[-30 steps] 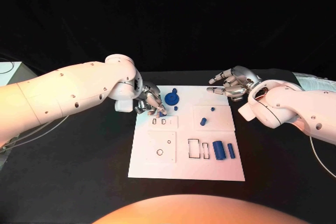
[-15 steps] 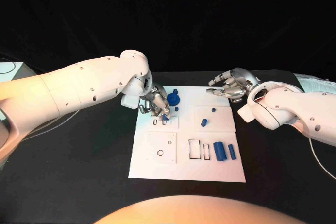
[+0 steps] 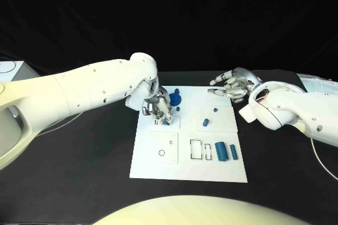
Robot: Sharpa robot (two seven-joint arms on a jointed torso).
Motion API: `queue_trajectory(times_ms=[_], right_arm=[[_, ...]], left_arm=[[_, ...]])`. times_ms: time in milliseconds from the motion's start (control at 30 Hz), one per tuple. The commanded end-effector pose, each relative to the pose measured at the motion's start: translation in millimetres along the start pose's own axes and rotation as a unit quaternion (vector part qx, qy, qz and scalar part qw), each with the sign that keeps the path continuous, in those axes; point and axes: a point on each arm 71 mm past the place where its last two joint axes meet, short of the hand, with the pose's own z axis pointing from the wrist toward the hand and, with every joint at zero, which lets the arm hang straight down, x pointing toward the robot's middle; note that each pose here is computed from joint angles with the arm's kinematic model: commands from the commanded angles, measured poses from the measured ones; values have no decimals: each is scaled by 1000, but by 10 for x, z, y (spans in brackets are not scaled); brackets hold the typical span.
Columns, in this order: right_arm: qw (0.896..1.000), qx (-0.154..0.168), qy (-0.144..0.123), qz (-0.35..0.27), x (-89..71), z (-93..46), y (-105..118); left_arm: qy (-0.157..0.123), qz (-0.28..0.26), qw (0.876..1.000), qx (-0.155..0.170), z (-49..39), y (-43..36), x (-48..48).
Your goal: Assemble the parts on the task board
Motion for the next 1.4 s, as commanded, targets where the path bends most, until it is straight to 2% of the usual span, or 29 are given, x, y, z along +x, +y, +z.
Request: queue_trajectory(times_ms=[33, 567, 1400], right_arm=[[1000, -1, 4, 0, 9, 0, 2], [1000, -2, 5, 0, 15, 2, 7], [1000, -2, 6, 0, 24, 4, 1]], left_arm=[[4, 19, 1000, -14, 1, -2, -11], [-22, 9, 999, -23, 21, 7, -72], [-5, 12, 999, -30, 101, 13, -32]])
